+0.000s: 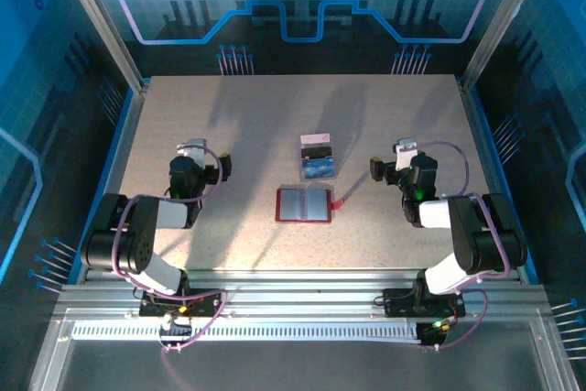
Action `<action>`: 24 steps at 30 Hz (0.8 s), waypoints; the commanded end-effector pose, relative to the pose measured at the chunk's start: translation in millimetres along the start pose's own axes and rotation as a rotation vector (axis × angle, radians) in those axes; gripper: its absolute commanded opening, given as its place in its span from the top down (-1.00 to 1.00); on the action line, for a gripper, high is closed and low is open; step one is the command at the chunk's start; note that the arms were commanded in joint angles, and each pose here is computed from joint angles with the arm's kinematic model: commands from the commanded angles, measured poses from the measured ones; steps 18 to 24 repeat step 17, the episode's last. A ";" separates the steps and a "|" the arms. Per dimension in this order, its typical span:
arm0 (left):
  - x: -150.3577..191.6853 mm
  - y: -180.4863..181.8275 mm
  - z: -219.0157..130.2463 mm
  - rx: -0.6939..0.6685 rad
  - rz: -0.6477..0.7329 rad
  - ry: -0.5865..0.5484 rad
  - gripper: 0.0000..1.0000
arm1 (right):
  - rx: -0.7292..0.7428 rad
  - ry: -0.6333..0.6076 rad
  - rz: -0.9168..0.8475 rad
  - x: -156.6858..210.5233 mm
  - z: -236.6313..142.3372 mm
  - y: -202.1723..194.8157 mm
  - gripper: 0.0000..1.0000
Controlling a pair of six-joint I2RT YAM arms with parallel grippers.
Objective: Take the credit cards out of the card holder
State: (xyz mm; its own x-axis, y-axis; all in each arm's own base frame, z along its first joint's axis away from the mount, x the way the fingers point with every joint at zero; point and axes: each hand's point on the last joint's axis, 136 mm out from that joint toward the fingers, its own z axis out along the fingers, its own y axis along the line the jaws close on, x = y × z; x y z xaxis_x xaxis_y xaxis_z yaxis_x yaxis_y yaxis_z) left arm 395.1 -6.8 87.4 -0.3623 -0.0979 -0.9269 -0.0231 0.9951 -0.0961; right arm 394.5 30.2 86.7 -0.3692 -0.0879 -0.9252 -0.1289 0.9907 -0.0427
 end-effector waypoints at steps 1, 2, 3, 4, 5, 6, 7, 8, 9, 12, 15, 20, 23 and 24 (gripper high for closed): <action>-8.3 -1.6 0.6 0.020 0.025 -0.035 -0.99 | 0.007 -0.049 -0.021 -12.9 0.3 1.3 -0.99; -9.1 -2.0 0.8 0.022 0.025 -0.038 -0.99 | 0.006 -0.050 -0.021 -13.0 0.2 1.4 -0.99; -9.0 -1.9 0.7 0.021 0.025 -0.037 -0.99 | 0.005 -0.049 -0.021 -12.7 0.3 1.8 -0.99; -8.7 -1.5 0.9 0.019 0.024 -0.036 -0.99 | 0.005 -0.050 -0.021 -13.1 0.3 1.7 -0.99; -8.6 -1.8 0.7 0.020 0.025 -0.036 -0.99 | 0.006 -0.049 -0.020 -12.7 0.2 1.5 -0.99; -8.7 -1.6 0.8 0.021 0.024 -0.036 -0.99 | 0.007 -0.049 -0.020 -12.5 0.1 1.2 -0.99; -8.3 -1.8 0.7 0.021 0.025 -0.035 -0.99 | 0.006 -0.050 -0.020 -12.8 0.0 1.5 -0.99; -8.7 -1.8 0.7 0.021 0.025 -0.036 -0.99 | 0.006 -0.050 -0.020 -13.1 0.1 1.4 -0.99; -8.3 -1.9 0.7 0.021 0.025 -0.036 -0.99 | 0.005 -0.051 -0.020 -13.4 0.2 1.8 -0.99; -9.0 -1.9 0.7 0.020 0.025 -0.037 -0.99 | 0.001 -0.046 -0.008 -12.0 0.2 -0.5 -0.99; -9.2 -1.9 0.7 0.021 0.025 -0.038 -0.99 | -0.003 -0.050 -0.008 -12.8 0.1 0.0 -0.99; -8.4 -1.9 0.8 0.021 0.026 -0.036 -0.99 | 0.020 -0.061 -0.002 -12.1 -2.6 -3.4 -0.99; -8.4 -1.9 0.8 0.021 0.026 -0.036 -0.99 | 0.020 -0.061 -0.002 -12.1 -2.6 -3.4 -0.99; -8.4 -1.9 0.8 0.021 0.026 -0.036 -0.99 | 0.020 -0.061 -0.002 -12.1 -2.6 -3.4 -0.99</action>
